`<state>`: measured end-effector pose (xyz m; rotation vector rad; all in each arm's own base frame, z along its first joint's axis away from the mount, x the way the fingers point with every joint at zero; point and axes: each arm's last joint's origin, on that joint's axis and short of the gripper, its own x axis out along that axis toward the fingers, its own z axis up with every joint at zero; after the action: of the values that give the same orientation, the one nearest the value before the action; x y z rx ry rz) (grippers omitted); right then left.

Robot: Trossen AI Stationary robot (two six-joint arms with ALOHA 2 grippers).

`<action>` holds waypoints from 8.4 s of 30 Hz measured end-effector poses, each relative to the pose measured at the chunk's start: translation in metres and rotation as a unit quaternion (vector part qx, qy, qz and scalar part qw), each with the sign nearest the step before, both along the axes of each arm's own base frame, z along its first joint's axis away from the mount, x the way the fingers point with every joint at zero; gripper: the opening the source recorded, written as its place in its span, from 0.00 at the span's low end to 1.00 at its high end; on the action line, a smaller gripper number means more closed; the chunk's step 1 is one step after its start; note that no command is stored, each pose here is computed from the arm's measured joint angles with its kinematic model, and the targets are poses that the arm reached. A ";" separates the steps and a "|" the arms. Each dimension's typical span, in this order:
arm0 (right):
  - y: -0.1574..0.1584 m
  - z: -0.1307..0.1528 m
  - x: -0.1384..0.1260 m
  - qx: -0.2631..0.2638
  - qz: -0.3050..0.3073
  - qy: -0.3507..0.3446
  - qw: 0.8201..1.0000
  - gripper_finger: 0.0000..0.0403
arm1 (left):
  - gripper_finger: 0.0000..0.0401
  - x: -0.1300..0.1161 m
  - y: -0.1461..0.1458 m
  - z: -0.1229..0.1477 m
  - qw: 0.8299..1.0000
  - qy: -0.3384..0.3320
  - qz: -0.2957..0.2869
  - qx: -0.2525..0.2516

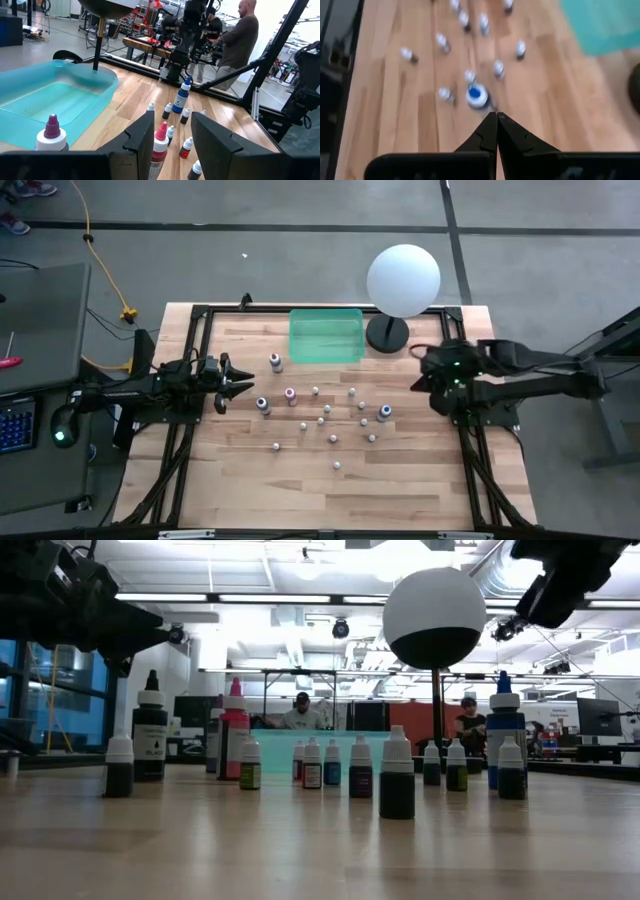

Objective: Pick & Place food coloring
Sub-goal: Put the large blue food coloring bottle into the green bin

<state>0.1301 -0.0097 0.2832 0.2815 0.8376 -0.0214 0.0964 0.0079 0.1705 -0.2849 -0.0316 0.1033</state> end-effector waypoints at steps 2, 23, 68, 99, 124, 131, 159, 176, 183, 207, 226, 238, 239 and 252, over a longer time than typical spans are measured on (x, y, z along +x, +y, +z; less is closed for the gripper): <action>0.000 -0.004 0.006 0.004 0.010 0.019 1.000 0.00 | 0.32 0.000 0.000 0.000 1.000 0.000 0.000 0.000; -0.003 -0.033 0.050 0.028 0.040 0.096 0.994 0.29 | 0.32 0.000 0.000 0.000 1.000 0.000 0.000 0.000; 0.020 -0.073 0.098 -0.049 0.126 0.136 0.981 0.63 | 0.32 0.000 0.000 0.000 1.000 0.000 0.000 0.000; 0.027 -0.086 0.096 -0.056 0.095 0.132 0.985 0.48 | 0.32 0.000 0.000 0.000 1.000 0.000 0.000 0.000; 0.027 -0.084 0.098 -0.050 0.067 0.121 0.989 0.33 | 0.32 0.000 0.000 0.000 1.000 0.000 0.000 0.000; 0.027 -0.074 0.103 -0.044 0.052 0.108 0.992 0.29 | 0.32 0.000 0.000 0.000 1.000 0.000 0.000 0.000; 0.014 0.010 0.131 -0.076 -0.147 -0.016 0.986 0.30 | 0.32 0.000 0.000 0.000 1.000 0.000 0.000 0.000; -0.014 0.024 0.249 -0.127 -0.152 -0.012 0.980 0.30 | 0.32 0.000 0.000 0.000 1.000 0.000 0.000 0.000; -0.046 0.013 0.296 -0.149 -0.148 0.003 0.978 0.30 | 0.32 0.000 0.000 0.000 1.000 0.000 0.000 0.000; -0.151 -0.025 0.320 -0.123 -0.139 0.043 0.982 0.30 | 0.32 0.000 0.000 0.000 1.000 0.000 0.000 0.000; -0.154 -0.052 0.337 -0.115 -0.106 0.022 0.987 0.30 | 0.32 0.000 0.000 0.000 1.000 0.000 0.000 0.000; -0.147 -0.070 0.342 -0.088 -0.087 0.042 0.991 0.30 | 0.32 0.000 0.000 0.000 1.000 0.000 0.000 0.000; -0.146 -0.071 0.343 -0.089 -0.086 0.041 0.991 0.30 | 0.32 0.000 0.000 0.000 1.000 0.000 0.000 0.000; -0.145 -0.070 0.345 -0.084 -0.076 0.029 0.993 0.33 | 0.32 0.000 0.000 0.000 1.000 0.000 0.000 0.000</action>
<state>0.4752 -0.1543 0.2135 0.1857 0.8656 -0.2420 0.0964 0.0079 0.1705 -0.2849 -0.0321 0.1033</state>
